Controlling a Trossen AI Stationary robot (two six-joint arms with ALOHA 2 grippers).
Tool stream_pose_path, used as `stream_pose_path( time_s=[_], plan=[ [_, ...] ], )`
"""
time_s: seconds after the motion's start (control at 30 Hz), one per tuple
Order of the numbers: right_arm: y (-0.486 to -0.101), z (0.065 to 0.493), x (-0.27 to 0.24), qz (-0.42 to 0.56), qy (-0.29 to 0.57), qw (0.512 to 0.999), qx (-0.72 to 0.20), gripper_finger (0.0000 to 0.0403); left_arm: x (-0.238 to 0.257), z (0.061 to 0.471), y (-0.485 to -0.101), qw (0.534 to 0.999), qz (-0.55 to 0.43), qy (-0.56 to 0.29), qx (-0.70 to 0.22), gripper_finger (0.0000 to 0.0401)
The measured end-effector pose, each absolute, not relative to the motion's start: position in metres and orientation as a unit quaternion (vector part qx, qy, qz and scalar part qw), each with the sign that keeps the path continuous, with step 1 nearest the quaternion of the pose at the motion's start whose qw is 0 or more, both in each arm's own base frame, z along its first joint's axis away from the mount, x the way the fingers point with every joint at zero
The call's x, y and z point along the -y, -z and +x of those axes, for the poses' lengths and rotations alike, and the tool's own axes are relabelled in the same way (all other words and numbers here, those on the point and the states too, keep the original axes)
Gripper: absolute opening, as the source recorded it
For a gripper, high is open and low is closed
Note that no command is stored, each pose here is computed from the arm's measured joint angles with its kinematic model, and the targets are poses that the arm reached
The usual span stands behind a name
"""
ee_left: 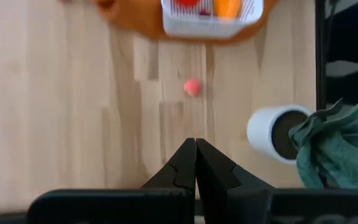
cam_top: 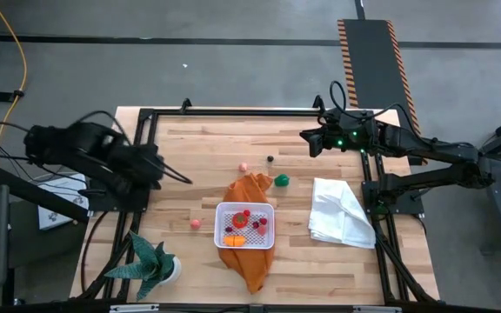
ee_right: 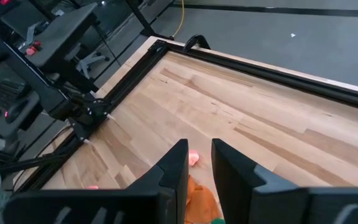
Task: Pick and placing Produce into tupperware
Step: Put the bottom pink peach into the white basket
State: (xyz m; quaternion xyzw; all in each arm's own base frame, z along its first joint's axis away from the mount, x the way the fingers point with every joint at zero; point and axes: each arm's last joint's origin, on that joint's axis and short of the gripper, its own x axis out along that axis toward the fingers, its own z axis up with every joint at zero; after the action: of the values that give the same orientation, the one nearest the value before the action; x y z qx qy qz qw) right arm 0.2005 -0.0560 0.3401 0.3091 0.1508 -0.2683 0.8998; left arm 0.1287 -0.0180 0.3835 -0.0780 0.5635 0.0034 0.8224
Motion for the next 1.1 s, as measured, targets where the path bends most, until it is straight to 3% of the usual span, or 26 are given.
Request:
stream_pose_path(
  time_s=[0.57,1.1],
  plan=[
    [-0.340,0.201,0.055,0.280,0.240,0.914,-0.169,0.0062,0.023,0.157,-0.283,0.748,-0.187,-0.081,-0.632,0.0003],
    [-0.338,0.200,0.054,0.261,0.222,0.920,-0.188,0.0062,0.026,0.175,-0.240,0.788,-0.216,-0.066,-0.573,0.0070]
  ],
)
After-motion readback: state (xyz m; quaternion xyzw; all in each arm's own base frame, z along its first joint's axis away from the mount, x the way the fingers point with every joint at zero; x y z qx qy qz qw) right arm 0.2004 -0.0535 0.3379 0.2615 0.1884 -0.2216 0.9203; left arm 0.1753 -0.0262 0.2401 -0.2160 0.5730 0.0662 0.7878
